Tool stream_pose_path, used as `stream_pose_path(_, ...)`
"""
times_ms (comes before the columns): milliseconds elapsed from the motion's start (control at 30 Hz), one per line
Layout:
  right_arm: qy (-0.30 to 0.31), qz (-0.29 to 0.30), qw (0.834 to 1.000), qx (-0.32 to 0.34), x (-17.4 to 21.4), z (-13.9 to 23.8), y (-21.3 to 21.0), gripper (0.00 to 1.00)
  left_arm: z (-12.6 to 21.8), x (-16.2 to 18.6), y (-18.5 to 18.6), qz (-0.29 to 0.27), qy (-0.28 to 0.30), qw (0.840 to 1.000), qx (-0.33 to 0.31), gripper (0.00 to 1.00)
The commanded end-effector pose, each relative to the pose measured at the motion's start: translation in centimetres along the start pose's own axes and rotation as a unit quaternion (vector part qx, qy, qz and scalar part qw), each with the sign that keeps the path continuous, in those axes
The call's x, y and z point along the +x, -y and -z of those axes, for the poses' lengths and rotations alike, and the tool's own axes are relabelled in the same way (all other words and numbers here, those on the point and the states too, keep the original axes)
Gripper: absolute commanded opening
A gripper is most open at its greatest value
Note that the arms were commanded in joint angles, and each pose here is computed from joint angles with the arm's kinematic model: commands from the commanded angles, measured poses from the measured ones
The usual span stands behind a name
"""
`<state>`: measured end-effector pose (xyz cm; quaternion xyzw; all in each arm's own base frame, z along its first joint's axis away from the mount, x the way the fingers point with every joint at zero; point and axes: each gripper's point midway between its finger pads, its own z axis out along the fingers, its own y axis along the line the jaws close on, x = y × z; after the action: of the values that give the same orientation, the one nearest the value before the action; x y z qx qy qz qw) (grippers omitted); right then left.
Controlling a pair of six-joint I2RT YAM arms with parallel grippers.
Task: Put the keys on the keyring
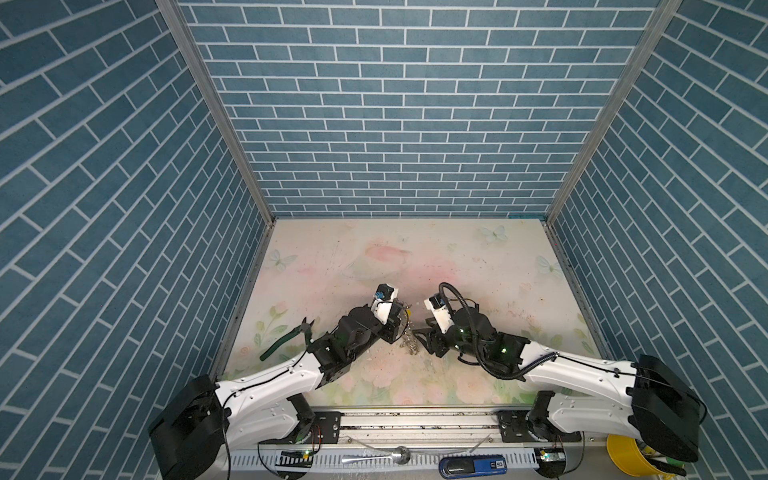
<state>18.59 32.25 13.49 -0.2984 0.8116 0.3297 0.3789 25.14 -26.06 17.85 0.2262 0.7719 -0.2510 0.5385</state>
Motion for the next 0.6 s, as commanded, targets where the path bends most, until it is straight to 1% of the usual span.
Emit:
stream_pose_path(0,0.041,-0.016,0.999,-0.015,-2.0,-1.2,-1.0,0.56,-0.1,-2.3,0.1,0.023,0.030,0.999,-0.006,0.00)
stream_pose_path(167,0.030,0.005,0.999,0.021,-1.5,-2.6,0.2,0.49,-0.2,-2.6,0.5,0.036,0.034,0.999,0.006,0.00)
stream_pose_path(267,0.027,0.008,0.999,0.037,-1.2,-3.0,0.9,0.41,-0.2,-2.6,0.5,0.042,0.035,0.998,0.007,0.00)
stream_pose_path(400,0.018,0.011,0.999,0.031,-0.9,-3.8,0.6,0.32,-0.3,-2.7,0.6,0.050,0.035,0.998,0.008,0.00)
stream_pose_path(567,0.028,0.028,0.999,0.011,-1.2,-4.3,-0.1,0.24,-0.4,-2.8,0.7,0.055,0.032,0.998,0.012,0.00)
